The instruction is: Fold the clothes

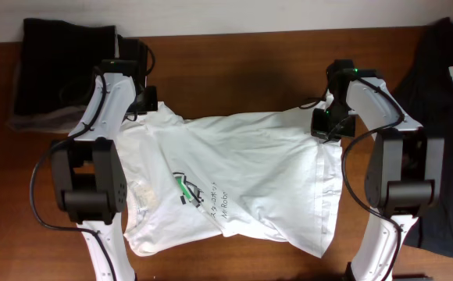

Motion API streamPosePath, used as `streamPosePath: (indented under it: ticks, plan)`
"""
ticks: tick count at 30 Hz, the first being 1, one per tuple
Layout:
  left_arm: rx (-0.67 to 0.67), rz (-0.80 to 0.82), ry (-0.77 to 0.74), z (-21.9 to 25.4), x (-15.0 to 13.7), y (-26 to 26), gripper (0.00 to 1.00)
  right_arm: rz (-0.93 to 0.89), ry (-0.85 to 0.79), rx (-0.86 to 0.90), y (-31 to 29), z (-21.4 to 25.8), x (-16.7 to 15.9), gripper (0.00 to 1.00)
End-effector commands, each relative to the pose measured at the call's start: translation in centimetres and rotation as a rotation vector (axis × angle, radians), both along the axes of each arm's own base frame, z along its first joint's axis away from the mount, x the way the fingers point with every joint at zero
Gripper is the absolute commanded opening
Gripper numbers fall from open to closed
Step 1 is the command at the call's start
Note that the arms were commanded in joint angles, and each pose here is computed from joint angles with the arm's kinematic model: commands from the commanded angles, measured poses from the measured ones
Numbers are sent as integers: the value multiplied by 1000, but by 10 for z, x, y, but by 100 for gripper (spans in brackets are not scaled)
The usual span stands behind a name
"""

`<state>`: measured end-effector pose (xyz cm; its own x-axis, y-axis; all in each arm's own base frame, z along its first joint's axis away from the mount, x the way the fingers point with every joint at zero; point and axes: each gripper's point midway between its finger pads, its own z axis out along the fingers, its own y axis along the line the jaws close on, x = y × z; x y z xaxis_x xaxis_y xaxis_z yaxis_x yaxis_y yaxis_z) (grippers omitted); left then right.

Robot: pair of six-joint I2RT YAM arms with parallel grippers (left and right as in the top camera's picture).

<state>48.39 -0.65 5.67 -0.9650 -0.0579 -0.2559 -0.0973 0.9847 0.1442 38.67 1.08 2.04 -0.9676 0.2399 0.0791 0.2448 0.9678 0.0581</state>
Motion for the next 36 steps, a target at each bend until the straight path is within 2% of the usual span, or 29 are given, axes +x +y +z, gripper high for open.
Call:
streamPosePath:
  ticks: [1, 6, 11, 13, 16, 21, 24, 26, 28, 31, 33, 36]
  plan:
    - [-9, 3, -6, 2, 1, -2, 0, -4, 3, 37, 9, -3, 0, 4]
    - [-10, 3, -9, 4, 1, -2, 1, -5, -17, 48, 10, 9, 6, 4]
    - [-11, 4, -31, 24, -3, -2, 0, -3, -114, 51, 11, 59, 14, 4]
    - [-17, 3, -89, 51, -2, -2, 1, 0, -208, 76, 15, 95, 16, 4]
    - [-49, -8, -229, 116, -5, -6, 1, 5, -329, 75, 15, 142, 13, 4]
    - [-107, -33, -451, 220, -34, -11, 1, 0, -520, 131, 23, 217, -6, 4]
    - [-117, -38, -607, 284, -65, -9, 0, 15, -685, 146, 26, 275, -27, 4]
    - [-125, -43, -736, 334, -97, -6, 1, 18, -810, 162, 28, 320, -45, 4]
    - [-134, -46, -881, 384, -141, -2, 1, 6, -928, 178, 29, 365, -72, 4]
    - [-172, -1, -1089, 442, -199, 5, 1, 2, -1034, 187, 29, 409, -103, 4]
    - [-187, -4, -1230, 476, -239, 9, 1, 14, -1104, 204, 32, 439, -122, 4]
    - [-196, -9, -1338, 502, -277, 12, 1, 24, -1179, 206, 32, 467, -135, 4]
